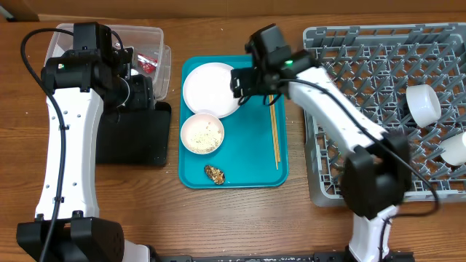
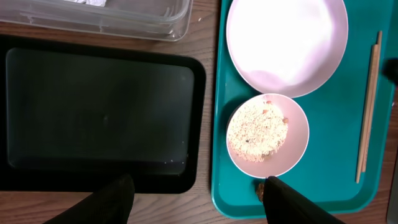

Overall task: Sort waste into correct bins and load items into the dishwasher
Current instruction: 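Move the right gripper back to the teal tray and grasp the white plate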

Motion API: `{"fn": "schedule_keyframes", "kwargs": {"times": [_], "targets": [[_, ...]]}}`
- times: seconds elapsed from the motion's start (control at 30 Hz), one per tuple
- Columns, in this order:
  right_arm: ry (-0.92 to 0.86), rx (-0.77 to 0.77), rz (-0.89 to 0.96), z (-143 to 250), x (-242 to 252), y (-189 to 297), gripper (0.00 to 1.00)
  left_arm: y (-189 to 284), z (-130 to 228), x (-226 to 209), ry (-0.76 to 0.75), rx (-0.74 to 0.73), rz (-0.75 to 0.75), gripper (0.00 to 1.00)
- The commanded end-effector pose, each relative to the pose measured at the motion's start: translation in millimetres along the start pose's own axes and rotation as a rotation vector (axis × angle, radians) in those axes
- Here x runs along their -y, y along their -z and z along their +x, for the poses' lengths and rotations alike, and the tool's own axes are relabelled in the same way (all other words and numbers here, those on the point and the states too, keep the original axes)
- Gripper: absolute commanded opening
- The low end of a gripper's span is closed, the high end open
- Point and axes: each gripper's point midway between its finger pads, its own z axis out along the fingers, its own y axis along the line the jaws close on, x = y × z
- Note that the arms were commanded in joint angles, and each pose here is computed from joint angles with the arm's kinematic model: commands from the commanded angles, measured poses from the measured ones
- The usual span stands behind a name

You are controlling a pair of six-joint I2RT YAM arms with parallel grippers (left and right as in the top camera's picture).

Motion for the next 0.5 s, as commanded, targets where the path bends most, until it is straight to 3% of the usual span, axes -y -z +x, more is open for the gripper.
{"fn": "schedule_keyframes", "kwargs": {"times": [0.0, 0.27, 0.47], "targets": [[-0.111, -0.001, 0.065, 1, 11, -32, 0.86, 5, -4, 3, 0.000, 0.020, 0.007, 0.69], [-0.182, -0.046, 0.085, 16, 20, -84, 0.69, 5, -4, 3, 0.000, 0.020, 0.007, 0.69], [-0.189, -0.069, 0.135, 25, 31, -95, 0.56, 5, -3, 3, 0.001, 0.020, 0.007, 0.69]]}}
